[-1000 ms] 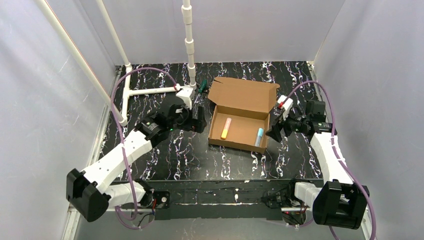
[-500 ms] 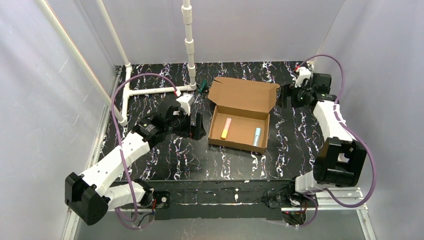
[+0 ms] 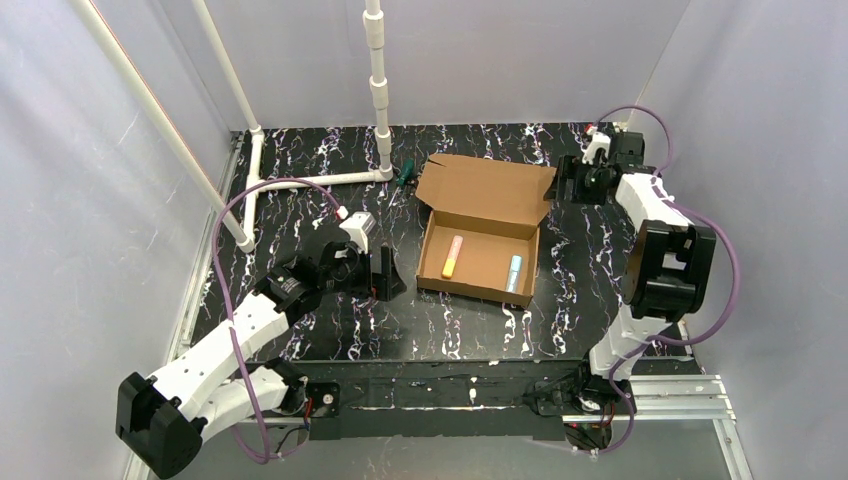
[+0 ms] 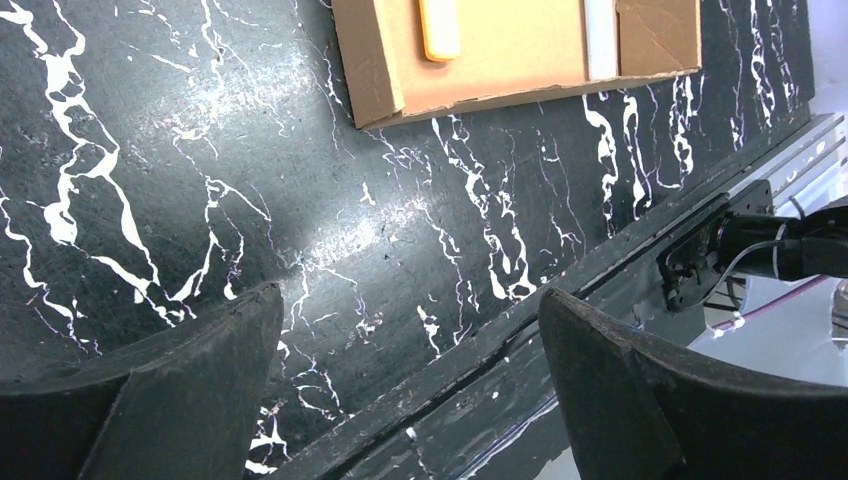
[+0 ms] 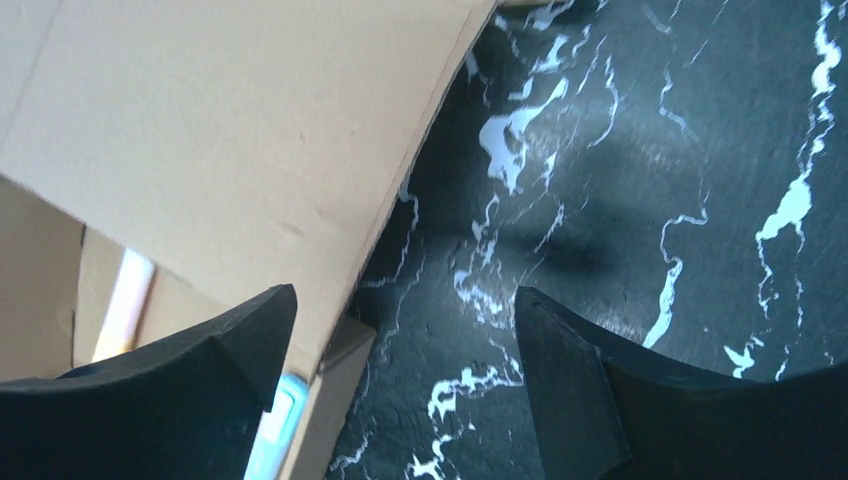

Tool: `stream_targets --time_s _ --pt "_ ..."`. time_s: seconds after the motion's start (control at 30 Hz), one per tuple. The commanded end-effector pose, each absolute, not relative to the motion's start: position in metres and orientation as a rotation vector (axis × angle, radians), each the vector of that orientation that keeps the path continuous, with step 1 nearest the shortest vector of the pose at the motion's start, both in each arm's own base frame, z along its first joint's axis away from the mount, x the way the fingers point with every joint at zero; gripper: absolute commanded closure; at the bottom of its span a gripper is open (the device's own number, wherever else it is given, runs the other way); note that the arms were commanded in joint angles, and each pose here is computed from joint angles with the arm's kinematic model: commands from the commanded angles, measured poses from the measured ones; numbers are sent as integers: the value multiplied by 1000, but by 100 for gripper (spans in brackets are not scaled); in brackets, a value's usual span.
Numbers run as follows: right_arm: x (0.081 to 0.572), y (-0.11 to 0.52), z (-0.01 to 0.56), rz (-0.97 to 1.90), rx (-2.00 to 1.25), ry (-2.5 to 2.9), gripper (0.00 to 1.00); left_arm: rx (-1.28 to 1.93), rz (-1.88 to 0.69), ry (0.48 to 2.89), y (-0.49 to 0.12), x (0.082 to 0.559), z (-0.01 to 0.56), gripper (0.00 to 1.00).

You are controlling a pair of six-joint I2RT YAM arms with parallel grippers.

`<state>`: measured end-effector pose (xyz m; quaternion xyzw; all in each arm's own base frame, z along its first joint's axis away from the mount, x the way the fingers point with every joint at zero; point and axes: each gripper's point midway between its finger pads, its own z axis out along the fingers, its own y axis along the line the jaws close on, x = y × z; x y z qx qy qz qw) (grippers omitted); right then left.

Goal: Fold the paper box

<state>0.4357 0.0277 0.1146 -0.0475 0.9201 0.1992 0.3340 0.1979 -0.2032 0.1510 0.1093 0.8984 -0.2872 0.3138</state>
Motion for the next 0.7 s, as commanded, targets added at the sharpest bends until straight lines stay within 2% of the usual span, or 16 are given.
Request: stream_targets --time_s 0.0,0.13,0.23,0.33,0.4,0.5,0.53,0.67 --pt "479 30 139 492 21 2320 14 243 -764 2334 -203 203 159 2" --pt "492 36 111 468 108 2386 19 202 -799 2327 -207 204 164 2" --pt "495 38 98 442 156 2395 32 166 -892 2320 -218 202 168 2" --pt "495 31 92 390 205 2378 54 118 -948 2304 -224 204 169 2" --pt "494 26 96 364 226 2342 75 108 -956 2305 -226 205 168 2" --pt "493 29 112 389 236 2262 95 93 -936 2310 -225 209 168 2" --pt "492 32 118 410 242 2238 99 86 -934 2308 -225 210 168 2" --pt "486 40 152 494 227 2122 99 70 -939 2263 -229 223 179 2"
